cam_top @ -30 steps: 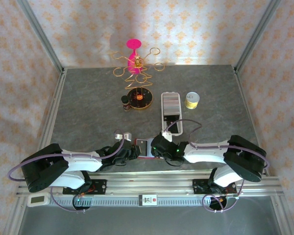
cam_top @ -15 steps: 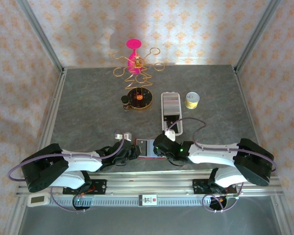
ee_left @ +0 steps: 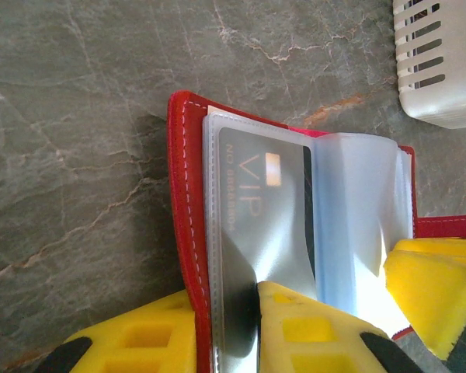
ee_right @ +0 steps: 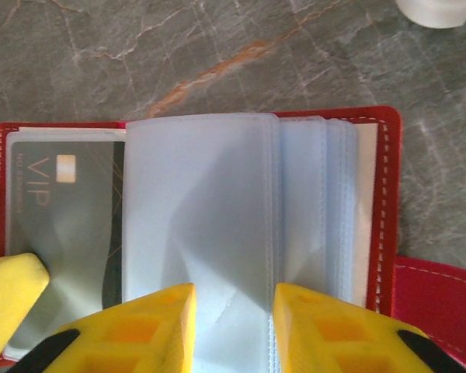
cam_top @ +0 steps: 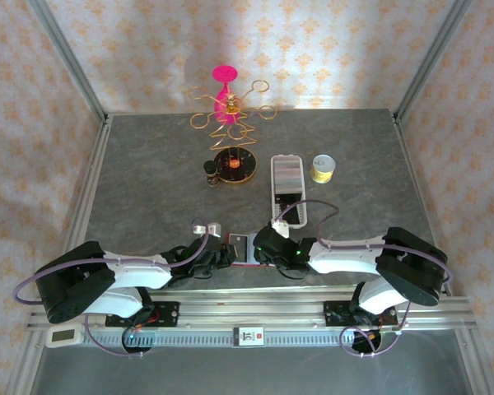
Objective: Put the credit cards into the card holder
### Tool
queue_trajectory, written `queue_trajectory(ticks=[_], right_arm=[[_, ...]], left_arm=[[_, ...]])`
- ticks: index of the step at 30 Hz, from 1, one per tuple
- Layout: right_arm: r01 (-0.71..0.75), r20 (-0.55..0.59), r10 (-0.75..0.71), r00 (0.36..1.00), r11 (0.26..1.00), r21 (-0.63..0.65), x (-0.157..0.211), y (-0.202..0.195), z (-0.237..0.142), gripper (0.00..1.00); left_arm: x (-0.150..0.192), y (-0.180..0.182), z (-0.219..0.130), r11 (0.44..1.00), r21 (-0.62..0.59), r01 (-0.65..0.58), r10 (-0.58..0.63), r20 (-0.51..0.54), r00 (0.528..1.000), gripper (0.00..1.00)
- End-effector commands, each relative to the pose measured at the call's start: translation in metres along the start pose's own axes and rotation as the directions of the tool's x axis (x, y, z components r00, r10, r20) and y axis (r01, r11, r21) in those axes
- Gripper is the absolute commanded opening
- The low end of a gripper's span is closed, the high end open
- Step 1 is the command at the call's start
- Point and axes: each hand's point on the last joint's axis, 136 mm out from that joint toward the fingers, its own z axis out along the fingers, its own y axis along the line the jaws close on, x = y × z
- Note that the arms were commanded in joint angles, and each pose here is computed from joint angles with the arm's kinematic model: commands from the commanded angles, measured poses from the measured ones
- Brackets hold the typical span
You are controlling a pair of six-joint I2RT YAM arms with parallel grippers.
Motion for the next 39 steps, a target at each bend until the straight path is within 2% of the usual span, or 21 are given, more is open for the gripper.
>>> queue_trajectory(ticks=[1,8,28,35,39], right_arm=[[0.006,-0.030,-0.006,1.000,1.000,-0.006,0.008,0.001,0.005,0.34],[-0.012,-0.018,0.011,1.000,0.998,-0.058,0.002,0.015,0.000,0.43],[-0.055,-0.022,0.052,0.998,0.983,-0.173,-0.001,0.039,-0.005,0.45],[-0.067,-0.032,0.061,0.998,0.973,-0.222,-0.003,0.053,-0.002,0.46],[-0.074,-0.032,0.068,0.997,0.964,-0.254,-0.004,0.061,-0.001,0.46]], left_arm=[[0.007,0.014,0.000,0.999,-0.043,-0.005,0.005,-0.005,1.000,0.21],[0.007,0.016,0.000,0.999,-0.041,0.001,-0.001,-0.003,1.000,0.21],[0.007,0.016,-0.001,0.999,-0.038,0.002,-0.002,-0.001,1.000,0.20],[0.008,0.017,-0.004,0.999,-0.014,0.038,-0.038,0.010,0.999,0.20],[0.009,0.020,-0.008,0.997,0.014,0.072,-0.073,0.024,0.997,0.29]])
